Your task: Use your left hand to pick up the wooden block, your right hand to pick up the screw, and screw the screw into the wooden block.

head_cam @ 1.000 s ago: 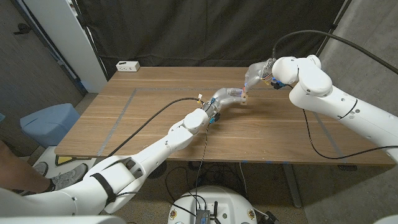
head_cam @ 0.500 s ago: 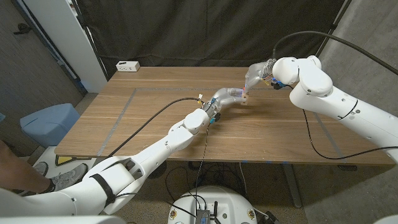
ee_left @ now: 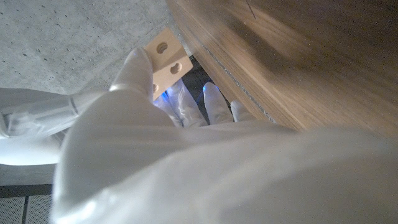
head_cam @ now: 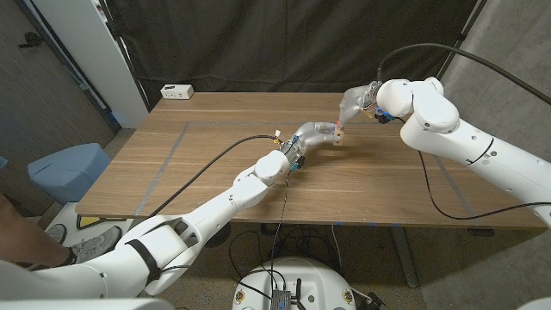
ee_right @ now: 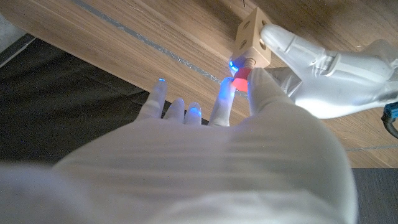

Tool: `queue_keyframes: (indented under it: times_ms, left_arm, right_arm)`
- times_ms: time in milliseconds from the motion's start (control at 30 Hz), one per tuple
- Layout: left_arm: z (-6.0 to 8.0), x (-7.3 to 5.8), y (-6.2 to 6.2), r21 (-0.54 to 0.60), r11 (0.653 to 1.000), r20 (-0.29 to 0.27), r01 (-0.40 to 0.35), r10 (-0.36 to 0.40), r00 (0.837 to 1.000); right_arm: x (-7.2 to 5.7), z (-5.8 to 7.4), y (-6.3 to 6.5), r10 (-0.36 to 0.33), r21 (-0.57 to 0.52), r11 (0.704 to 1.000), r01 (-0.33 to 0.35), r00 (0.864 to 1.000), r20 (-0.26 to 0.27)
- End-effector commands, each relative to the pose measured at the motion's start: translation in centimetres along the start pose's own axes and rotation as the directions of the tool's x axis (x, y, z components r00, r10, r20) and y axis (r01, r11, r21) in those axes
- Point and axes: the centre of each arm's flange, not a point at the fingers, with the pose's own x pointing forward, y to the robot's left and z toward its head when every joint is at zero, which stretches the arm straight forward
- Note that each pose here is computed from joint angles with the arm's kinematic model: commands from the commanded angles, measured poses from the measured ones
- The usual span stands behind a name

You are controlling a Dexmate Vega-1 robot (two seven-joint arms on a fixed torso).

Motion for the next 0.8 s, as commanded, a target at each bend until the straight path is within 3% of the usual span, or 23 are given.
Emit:
queue_keyframes:
  times_ms: [33, 800]
  left_arm:
    - [-0.09, 0.39, 0.18, -0.004, 1.0, 0.0, 0.006, -0.006, 1.0]
    - [-0.21, 0.34, 0.23, -0.006, 1.0, -0.006, 0.005, -0.005, 1.0]
  right_arm:
    - [0.45, -0.08, 0.06, -0.004, 0.007, 1.0, 0.004, 1.0, -0.003]
    - [0.68, -0.19, 0.3, -0.032, 0.013, 0.999, 0.032, 0.999, -0.019]
